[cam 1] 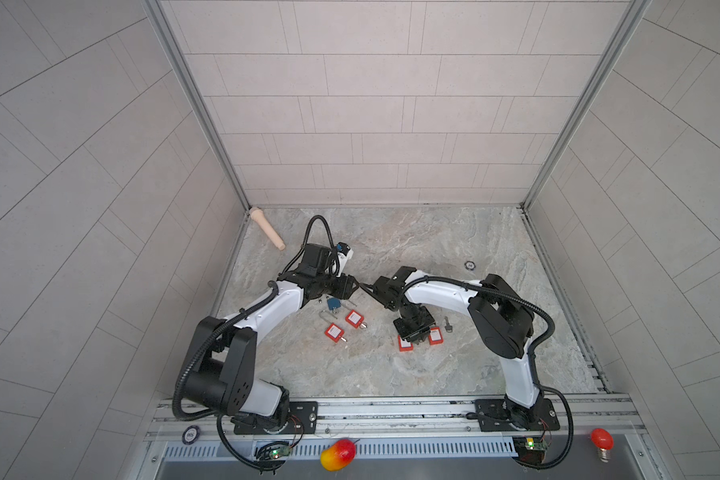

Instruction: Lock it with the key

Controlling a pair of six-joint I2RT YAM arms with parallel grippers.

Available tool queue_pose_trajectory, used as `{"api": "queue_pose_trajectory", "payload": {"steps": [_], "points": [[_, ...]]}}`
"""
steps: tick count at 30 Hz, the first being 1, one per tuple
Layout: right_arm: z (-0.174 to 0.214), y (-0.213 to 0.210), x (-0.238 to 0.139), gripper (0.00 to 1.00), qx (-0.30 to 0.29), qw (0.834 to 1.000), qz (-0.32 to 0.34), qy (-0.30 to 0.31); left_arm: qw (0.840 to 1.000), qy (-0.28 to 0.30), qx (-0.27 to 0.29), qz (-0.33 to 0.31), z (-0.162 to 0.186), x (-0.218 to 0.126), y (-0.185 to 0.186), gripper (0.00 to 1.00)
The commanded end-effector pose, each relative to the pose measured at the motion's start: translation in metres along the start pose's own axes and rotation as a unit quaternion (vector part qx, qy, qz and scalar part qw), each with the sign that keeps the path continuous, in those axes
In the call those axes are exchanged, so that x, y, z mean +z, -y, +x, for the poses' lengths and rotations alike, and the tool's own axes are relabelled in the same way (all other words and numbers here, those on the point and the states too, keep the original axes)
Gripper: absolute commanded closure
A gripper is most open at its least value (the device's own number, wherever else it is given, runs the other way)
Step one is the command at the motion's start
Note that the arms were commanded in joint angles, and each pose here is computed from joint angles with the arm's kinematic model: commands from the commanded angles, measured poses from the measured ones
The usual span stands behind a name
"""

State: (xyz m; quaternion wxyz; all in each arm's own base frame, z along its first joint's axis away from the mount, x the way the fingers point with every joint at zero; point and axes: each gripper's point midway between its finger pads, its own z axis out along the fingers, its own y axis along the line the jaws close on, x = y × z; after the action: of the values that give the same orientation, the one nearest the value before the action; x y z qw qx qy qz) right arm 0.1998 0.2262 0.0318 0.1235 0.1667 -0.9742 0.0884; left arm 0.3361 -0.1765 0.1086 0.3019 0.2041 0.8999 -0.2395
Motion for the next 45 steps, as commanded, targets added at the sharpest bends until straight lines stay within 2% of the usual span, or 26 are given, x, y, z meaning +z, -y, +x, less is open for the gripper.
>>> {"api": "queue_pose_trajectory", "payload": {"steps": [1, 4, 11, 17, 22, 25, 29, 35, 40, 45], "points": [[0.003, 0.003, -0.005, 0.79, -0.008, 1.0, 0.012, 0.0, 1.0, 0.008, 0.005, -0.001, -0.001, -0.005, 0.0, 0.44], [0.001, 0.004, -0.009, 0.79, -0.01, 1.0, 0.012, 0.008, 1.0, 0.009, 0.006, -0.001, -0.002, -0.006, 0.001, 0.45], [-0.022, 0.027, -0.05, 0.77, -0.006, 0.992, 0.05, 0.117, 1.0, 0.021, 0.016, 0.005, -0.006, -0.01, 0.005, 0.44], [-0.038, 0.05, -0.089, 0.73, -0.023, 0.974, 0.082, 0.208, 0.999, 0.029, 0.021, 0.012, -0.009, -0.014, 0.009, 0.44], [-0.061, 0.064, -0.109, 0.58, -0.064, 0.949, 0.106, 0.29, 0.998, 0.049, 0.029, 0.016, -0.018, -0.023, 0.014, 0.44], [-0.076, 0.065, -0.111, 0.43, -0.08, 0.942, 0.083, 0.314, 0.997, 0.067, 0.034, 0.017, -0.021, -0.028, 0.016, 0.44], [-0.1, 0.071, -0.105, 0.35, -0.09, 0.942, 0.061, 0.318, 0.996, 0.084, 0.037, 0.019, -0.02, -0.031, 0.019, 0.44], [-0.131, 0.076, -0.085, 0.34, -0.095, 0.95, 0.027, 0.298, 0.996, 0.085, 0.024, 0.014, -0.019, -0.031, 0.017, 0.45], [-0.148, 0.072, -0.06, 0.36, -0.126, 0.962, 0.038, 0.24, 0.996, 0.09, 0.019, 0.003, -0.021, -0.031, 0.015, 0.45], [-0.159, 0.067, -0.046, 0.36, -0.132, 0.964, 0.029, 0.229, 0.995, 0.094, 0.019, -0.004, -0.028, -0.031, 0.016, 0.45]]}}
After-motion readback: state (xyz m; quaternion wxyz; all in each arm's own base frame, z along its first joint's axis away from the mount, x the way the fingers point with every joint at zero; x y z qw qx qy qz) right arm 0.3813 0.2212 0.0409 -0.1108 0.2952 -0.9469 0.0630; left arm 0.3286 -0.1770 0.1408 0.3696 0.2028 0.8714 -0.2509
